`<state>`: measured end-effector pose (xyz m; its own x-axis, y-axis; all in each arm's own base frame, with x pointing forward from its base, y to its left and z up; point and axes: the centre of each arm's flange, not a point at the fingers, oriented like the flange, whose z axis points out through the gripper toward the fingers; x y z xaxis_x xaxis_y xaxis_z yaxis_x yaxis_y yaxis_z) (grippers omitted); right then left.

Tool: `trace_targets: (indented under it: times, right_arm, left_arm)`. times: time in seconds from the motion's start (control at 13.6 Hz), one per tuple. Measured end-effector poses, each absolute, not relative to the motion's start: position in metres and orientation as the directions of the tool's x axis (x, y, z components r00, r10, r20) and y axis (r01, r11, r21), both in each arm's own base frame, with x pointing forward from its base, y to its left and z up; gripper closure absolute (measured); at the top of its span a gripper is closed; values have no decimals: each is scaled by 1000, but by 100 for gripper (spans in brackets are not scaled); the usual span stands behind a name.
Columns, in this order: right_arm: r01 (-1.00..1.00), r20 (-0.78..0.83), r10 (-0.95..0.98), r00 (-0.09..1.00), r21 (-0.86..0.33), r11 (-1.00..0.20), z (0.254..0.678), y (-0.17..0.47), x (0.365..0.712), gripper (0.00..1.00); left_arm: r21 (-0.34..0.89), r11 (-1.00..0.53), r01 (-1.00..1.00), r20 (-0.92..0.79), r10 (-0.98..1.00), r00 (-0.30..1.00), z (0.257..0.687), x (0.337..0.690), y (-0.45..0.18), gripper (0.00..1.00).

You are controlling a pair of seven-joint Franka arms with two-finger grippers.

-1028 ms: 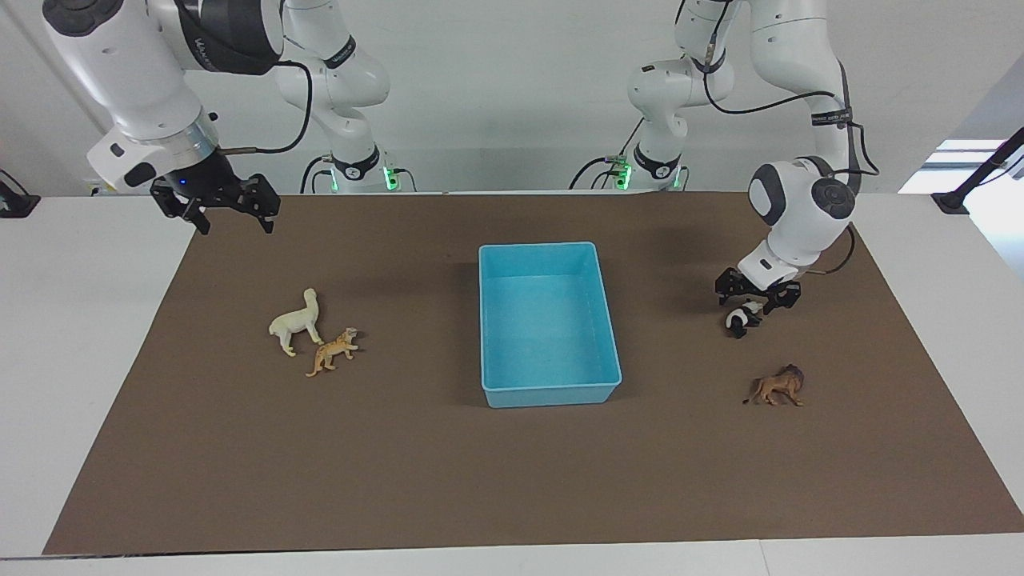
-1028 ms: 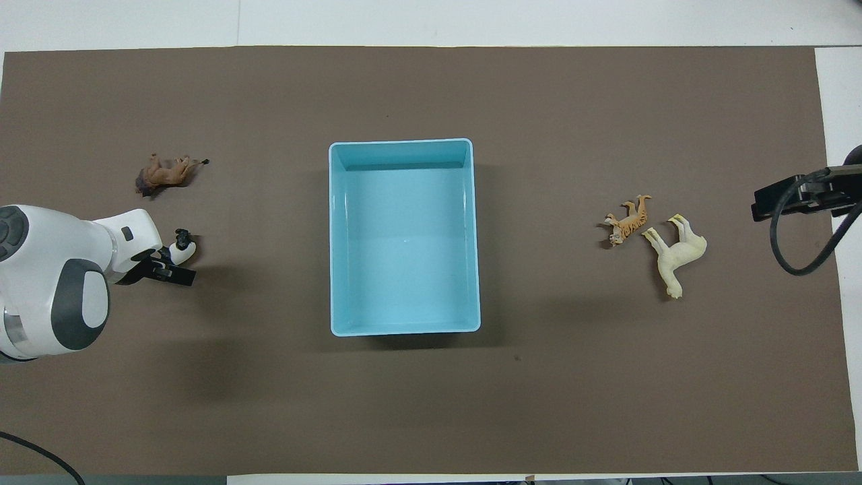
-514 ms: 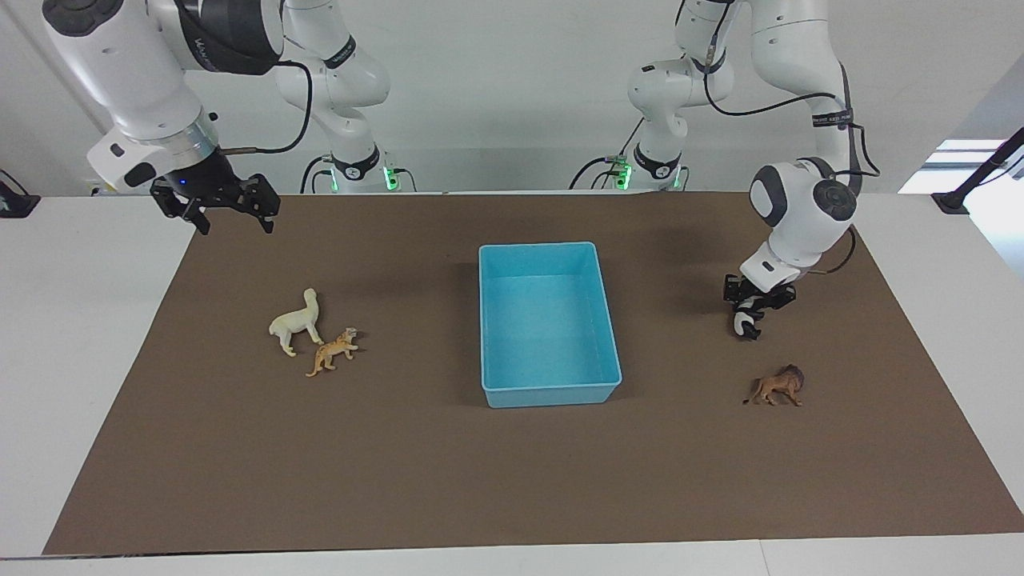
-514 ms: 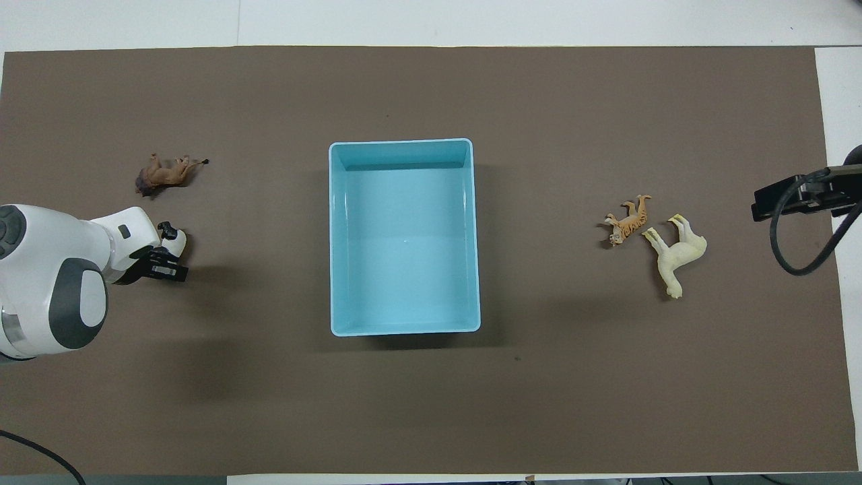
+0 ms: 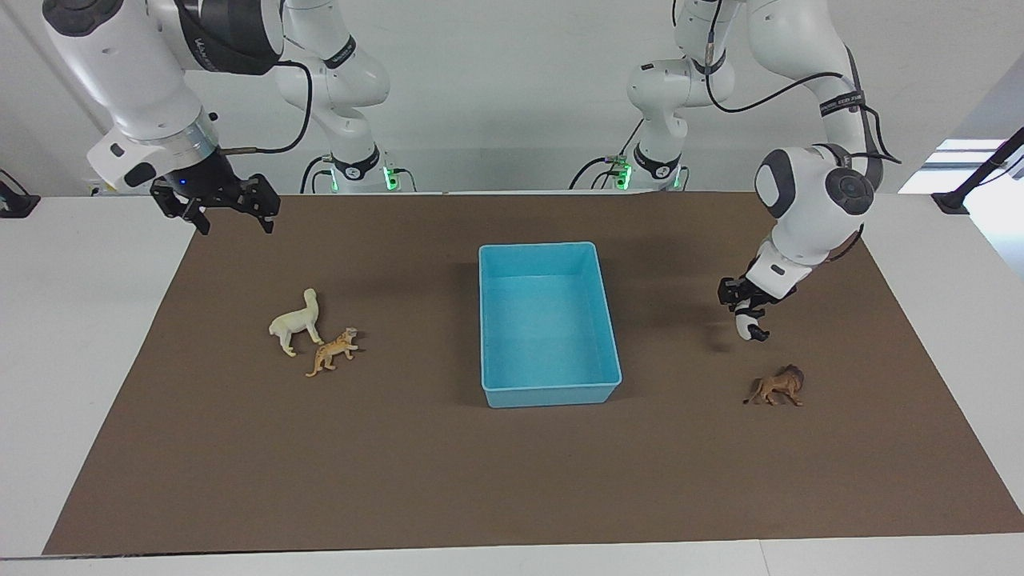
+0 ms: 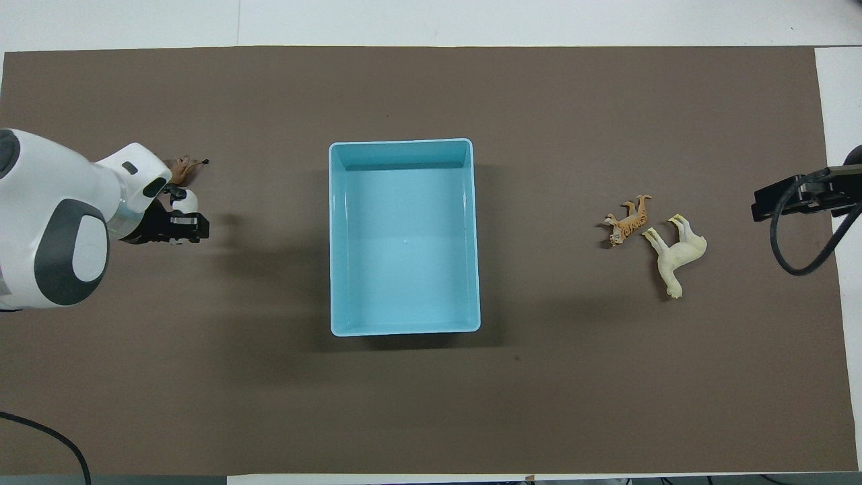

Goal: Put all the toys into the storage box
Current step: 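Carry the cow with the left gripper into the blue box and release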

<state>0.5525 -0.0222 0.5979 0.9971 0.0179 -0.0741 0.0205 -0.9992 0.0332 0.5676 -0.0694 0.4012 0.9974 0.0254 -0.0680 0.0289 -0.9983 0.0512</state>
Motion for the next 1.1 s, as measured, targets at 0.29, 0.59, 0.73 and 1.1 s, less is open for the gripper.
trace_targets:
  times: [0.29, 0.59, 0.73, 1.1]
  right_arm:
    - [20, -74, 18, 997, 33, -999, 598, -22, 553, 0]
    - [20, -74, 18, 997, 33, -999, 598, -22, 553, 0]
    - [20, -74, 18, 997, 33, -999, 598, -22, 553, 0]
    - [20, -74, 18, 997, 33, -999, 598, -22, 553, 0]
  left_arm:
    - [207, -946, 250, 56, 266, 962, 472, 538, -296, 68]
    - [458, -804, 378, 72, 458, 886, 477, 468, -449, 68]
    - [456, -799, 392, 57, 465, 883, 473, 461, -458, 68]
    - [381, -818, 432, 37, 480, 876, 460, 479, -431, 68]
